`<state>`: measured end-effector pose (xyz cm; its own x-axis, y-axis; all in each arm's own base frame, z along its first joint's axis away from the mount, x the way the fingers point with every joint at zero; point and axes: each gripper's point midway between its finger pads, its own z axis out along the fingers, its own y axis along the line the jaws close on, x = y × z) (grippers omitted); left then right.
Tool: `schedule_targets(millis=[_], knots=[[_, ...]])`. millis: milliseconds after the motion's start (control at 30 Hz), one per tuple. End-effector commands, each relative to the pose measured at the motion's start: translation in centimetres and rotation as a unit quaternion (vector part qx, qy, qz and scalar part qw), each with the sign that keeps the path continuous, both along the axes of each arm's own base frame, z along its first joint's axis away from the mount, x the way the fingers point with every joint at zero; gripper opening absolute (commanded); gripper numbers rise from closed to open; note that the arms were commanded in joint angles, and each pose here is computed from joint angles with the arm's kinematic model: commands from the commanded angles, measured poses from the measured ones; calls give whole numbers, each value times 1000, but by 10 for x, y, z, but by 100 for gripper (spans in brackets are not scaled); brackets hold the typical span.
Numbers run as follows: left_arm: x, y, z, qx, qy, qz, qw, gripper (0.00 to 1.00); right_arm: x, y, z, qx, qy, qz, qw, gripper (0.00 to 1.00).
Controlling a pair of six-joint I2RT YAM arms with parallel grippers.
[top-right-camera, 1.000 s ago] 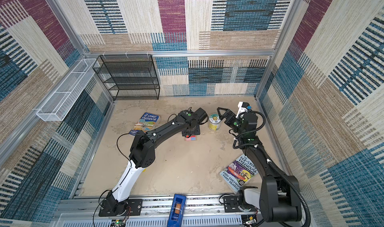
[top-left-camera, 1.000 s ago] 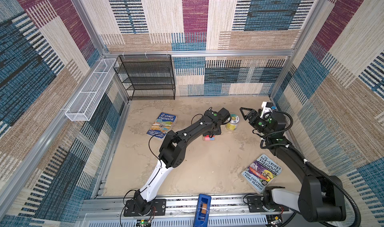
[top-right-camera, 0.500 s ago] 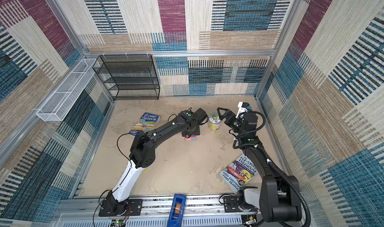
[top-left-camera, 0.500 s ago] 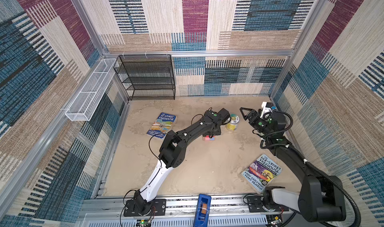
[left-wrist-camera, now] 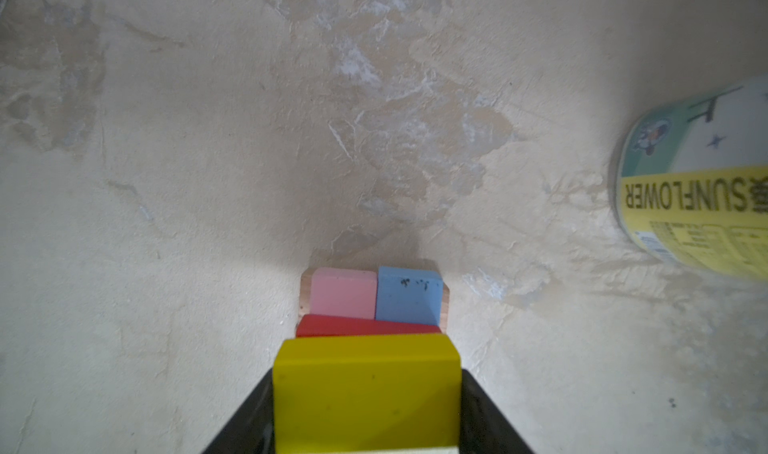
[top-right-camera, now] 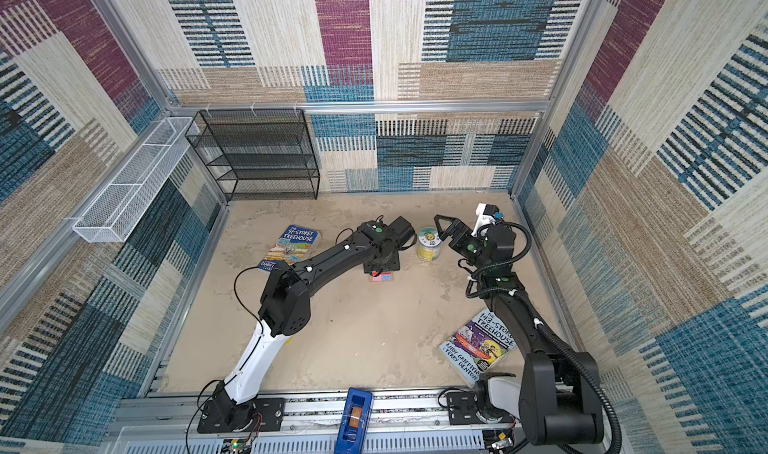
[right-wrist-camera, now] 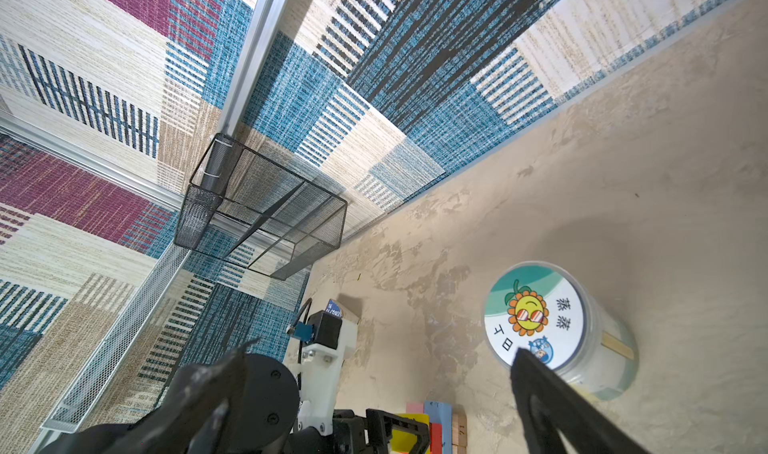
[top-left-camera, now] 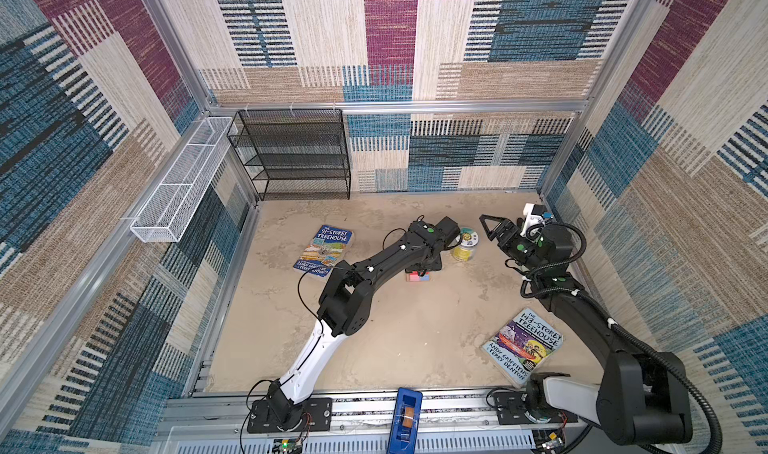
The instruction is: Build the wood block tower
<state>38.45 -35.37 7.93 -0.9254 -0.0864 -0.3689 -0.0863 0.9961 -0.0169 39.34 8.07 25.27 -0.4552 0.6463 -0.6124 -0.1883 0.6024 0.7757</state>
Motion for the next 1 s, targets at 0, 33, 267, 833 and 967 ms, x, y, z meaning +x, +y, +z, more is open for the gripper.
schedule_targets(millis=[0,33,267,833,967], knots=[[1,3,1,3,-4,8,1000,50,1,-1,9,3,-16,-3,1000,100],[1,2,1,3,-4,7,1000,50,1,0,9,3,-16,-3,1000,100],[1,3,1,3,-4,8,1000,54,0,0,10,3,-17,-2,1000,100],[-1,1,2,-3,0,8,1000,61,-1,0,11,3,-18,-3,1000,100],[-1,1,2,-3,0,7,1000,63,-1,0,11,3,-17,-2,1000,100]])
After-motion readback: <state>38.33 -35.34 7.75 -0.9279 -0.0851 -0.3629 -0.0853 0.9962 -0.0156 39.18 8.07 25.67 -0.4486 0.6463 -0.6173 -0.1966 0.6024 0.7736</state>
